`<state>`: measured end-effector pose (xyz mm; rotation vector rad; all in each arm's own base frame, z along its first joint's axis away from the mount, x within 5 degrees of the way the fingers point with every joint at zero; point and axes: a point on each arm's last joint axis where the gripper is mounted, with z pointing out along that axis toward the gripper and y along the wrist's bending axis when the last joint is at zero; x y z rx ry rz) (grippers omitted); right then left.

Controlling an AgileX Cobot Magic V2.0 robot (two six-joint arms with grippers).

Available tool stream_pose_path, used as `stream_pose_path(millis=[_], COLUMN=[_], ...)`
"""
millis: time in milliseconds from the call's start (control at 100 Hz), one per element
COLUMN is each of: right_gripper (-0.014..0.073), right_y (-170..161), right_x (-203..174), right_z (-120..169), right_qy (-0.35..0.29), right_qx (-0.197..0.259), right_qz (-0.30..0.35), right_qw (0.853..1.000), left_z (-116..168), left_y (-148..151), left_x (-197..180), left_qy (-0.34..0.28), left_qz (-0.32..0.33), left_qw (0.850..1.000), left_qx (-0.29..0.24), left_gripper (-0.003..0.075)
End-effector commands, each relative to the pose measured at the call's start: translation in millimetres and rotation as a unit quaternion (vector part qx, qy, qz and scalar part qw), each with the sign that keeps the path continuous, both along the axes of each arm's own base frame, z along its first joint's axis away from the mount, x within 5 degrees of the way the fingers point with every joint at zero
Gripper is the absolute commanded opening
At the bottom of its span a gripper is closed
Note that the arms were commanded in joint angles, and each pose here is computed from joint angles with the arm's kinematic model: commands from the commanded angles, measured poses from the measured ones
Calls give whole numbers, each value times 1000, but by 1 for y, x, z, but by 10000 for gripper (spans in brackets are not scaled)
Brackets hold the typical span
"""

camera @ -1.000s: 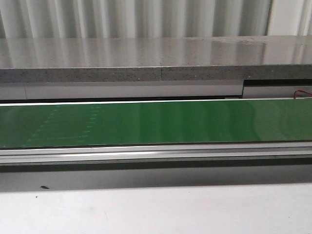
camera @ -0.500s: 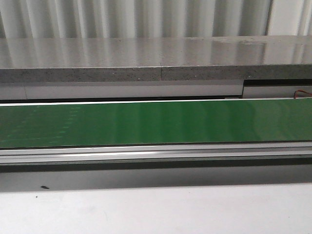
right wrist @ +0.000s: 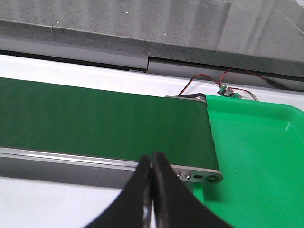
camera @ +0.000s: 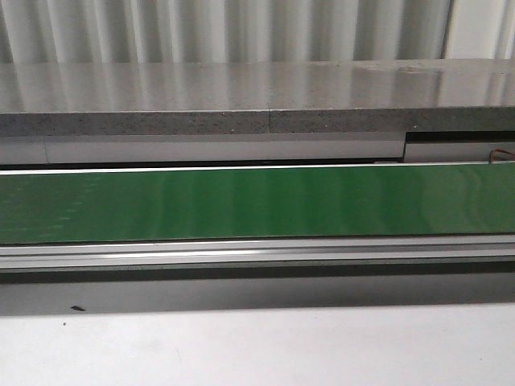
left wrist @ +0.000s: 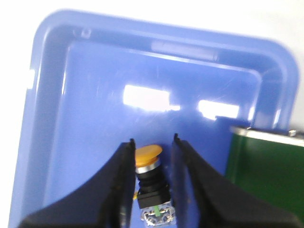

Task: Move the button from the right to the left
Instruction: 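Lower the button into the blue tray and open the left gripper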

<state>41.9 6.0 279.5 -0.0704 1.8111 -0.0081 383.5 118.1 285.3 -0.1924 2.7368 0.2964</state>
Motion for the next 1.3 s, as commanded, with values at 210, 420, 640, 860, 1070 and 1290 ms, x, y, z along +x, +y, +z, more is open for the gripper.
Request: stream_pose_path(millis=[210, 420, 640, 860, 1070, 1290], right_gripper=[-68, -68, -68, -68, -68, -68], right_y=[-1, -1, -1, -1, -1, -1], right_x=[1, 1, 1, 1, 1, 1], right_z=[14, 14, 14, 14, 14, 14], right_qy=[-43, -43, -43, -43, -43, -43], right_qx=[-5, -5, -5, -5, -5, -5], right_qz=[-4, -4, -4, -4, -4, -4], right_qw=[999, 999, 999, 999, 999, 999], left_z=[75, 76, 70, 57, 46, 41], left_y=[-69, -108, -138, -152, -153, -145], left_x=[-30, -59, -99, -146, -193, -240], left_qy=[-181, -220, -249, -294, -353, -437], left_qz=[-27, -74, -120, -157, -177, -182], left_qw=[982, 970, 957, 938, 913, 875], left_qx=[-38, -71, -91, -101, -106, -105], left_gripper=[-21, -20, -20, -20, -20, -20])
